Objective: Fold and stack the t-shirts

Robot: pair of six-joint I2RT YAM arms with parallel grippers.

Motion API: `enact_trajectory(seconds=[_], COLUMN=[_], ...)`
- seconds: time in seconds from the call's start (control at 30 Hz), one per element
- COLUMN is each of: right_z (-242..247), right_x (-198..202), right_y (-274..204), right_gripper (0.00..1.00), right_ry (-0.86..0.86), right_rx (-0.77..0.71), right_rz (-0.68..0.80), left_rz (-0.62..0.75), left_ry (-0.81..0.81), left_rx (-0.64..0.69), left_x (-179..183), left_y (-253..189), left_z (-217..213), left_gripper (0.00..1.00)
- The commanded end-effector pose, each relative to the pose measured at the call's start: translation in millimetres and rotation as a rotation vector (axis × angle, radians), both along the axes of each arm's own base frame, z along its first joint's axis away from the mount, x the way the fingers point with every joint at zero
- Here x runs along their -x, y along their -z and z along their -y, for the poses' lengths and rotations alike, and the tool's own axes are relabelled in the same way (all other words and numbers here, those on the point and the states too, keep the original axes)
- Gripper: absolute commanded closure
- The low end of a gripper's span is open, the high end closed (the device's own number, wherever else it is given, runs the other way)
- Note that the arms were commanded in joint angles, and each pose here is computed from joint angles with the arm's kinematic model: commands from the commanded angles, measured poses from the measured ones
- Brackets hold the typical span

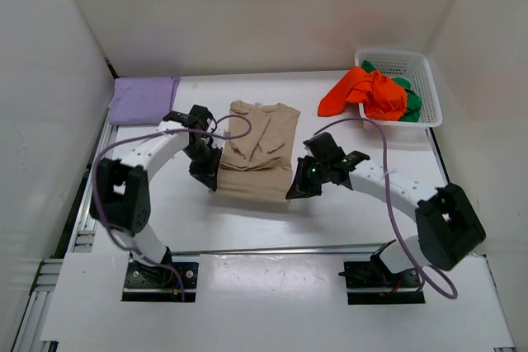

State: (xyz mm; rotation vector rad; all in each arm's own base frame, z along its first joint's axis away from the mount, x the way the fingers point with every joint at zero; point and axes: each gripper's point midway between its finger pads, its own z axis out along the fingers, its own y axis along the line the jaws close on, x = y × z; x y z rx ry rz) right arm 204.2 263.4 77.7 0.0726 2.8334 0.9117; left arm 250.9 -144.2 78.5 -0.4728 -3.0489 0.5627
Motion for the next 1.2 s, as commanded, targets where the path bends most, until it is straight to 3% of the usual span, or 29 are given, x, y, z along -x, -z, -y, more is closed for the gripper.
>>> enact_trajectory(seconds=[0.0, 0.07, 0.13, 0.23, 0.3, 0.4, 0.57, 0.63, 0.77, 0.83, 0.87, 0.97, 1.17], right_z=[24, 31, 35, 36, 37, 31, 38, 37, 45, 44, 46, 47, 47], right_x=[52, 73, 81, 84, 87, 98, 104, 105, 111, 109, 111, 110, 110], right_y=[13, 25, 32, 41, 46, 52, 69, 72, 81, 81, 83, 84, 82], right_gripper=[1.00, 1.00, 1.00, 1.00, 1.00, 1.00, 1.00, 1.00, 1.00, 1.00, 1.00, 1.00, 1.00], right_ry=[-0.105, -0.125, -0.139, -0.145, -0.155, -0.201, -0.154, -0.133, -0.101, -0.088, -0.080, -0.076, -0.066], right_rx=[0.095, 0.124, 0.139, 0.154, 0.161, 0.167, 0.190, 0.174, 0.188, 0.179, 0.184, 0.190, 0.181], right_rz=[-0.062, -0.076, -0.077, -0.079, -0.086, -0.087, -0.114, -0.112, -0.134, -0.120, -0.131, -0.125, -0.123], left_rz=[0.014, 0.002, -0.025, -0.019, 0.008, 0.178, 0.435, 0.501, 0.763, 0.758, 0.741, 0.737, 0.739], left_ry=[0.078, 0.107, 0.145, 0.173, 0.184, 0.221, 0.480, 0.578, 0.518, 0.521, 0.531, 0.554, 0.524], left_rx=[-0.171, -0.188, -0.199, -0.261, -0.347, -0.430, -0.294, -0.295, -0.329, -0.329, -0.304, -0.230, -0.332], left_x=[49, 64, 77, 79, 75, 60, 63, 69, 27, 22, 25, 31, 8], left_y=[-12, -4, 2, 8, 11, -5, -44, -40, -29, -14, -12, -11, 16], left_z=[-27, -29, -26, -32, -46, -51, 42, 73, 111, 121, 126, 148, 143], left_gripper=[0.90, 0.84, 0.65, 0.49, 0.49, 0.49, 0.46, 0.43, 0.35, 0.27, 0.00, 0.00, 0.00])
